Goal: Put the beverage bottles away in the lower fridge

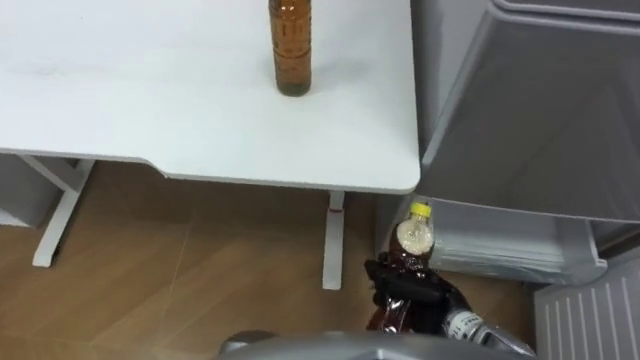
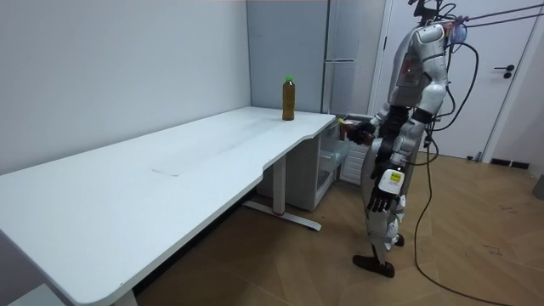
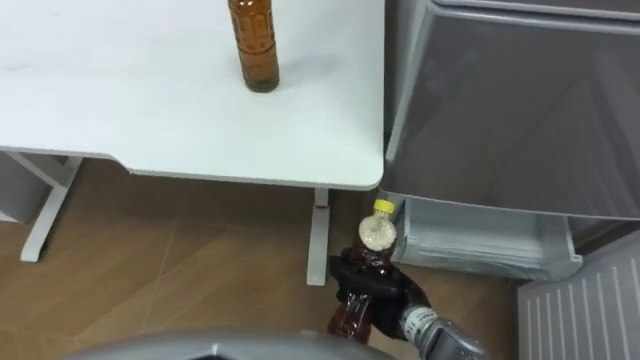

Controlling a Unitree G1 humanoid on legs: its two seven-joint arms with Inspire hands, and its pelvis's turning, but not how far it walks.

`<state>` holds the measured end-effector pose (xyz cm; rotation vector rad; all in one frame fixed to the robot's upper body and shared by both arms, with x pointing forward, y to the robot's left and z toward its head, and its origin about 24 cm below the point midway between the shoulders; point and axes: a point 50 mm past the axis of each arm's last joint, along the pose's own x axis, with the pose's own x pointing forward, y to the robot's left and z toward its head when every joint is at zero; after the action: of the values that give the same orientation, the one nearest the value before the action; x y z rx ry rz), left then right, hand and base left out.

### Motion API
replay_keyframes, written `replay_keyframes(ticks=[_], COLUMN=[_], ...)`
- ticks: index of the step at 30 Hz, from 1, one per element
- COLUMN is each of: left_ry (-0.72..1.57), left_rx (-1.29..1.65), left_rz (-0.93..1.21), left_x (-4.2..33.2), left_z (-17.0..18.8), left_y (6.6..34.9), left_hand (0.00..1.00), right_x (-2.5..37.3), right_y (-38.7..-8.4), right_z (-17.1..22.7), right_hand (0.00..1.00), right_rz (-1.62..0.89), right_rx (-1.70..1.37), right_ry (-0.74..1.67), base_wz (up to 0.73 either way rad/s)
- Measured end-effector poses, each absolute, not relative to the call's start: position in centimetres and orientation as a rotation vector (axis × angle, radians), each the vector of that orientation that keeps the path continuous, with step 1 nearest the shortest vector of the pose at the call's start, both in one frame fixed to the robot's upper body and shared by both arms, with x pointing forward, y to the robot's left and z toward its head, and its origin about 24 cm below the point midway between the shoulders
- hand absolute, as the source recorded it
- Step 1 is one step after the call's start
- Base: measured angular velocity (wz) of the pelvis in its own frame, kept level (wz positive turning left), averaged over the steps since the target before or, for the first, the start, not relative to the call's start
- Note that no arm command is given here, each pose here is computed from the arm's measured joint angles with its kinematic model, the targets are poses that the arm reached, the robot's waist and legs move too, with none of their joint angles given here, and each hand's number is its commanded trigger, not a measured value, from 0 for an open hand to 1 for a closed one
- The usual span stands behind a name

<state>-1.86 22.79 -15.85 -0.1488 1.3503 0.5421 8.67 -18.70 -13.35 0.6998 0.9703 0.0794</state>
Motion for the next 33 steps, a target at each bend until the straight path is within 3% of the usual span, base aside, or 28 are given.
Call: replay_keyframes(ticks=[14, 33], left_ry=[1.407, 1.417], left_rx=[-0.166, -0.178], left_rz=[0.439, 0.461], left_x=[-2.4, -2.6], left_z=[-16.1, -16.2], left_y=[23.1, 23.5], left_hand=[0.00, 0.00], right_x=[8.1, 7.2], right_y=[-20.2, -22.8], right_z=[-13.9, -14.5], right_hand=[1.00, 1.00], right_rz=[-0.076, -0.611], right_rx=[0.786, 1.017], right_ry=[0.963, 0.901], base_wz=[-0.03, -0.06])
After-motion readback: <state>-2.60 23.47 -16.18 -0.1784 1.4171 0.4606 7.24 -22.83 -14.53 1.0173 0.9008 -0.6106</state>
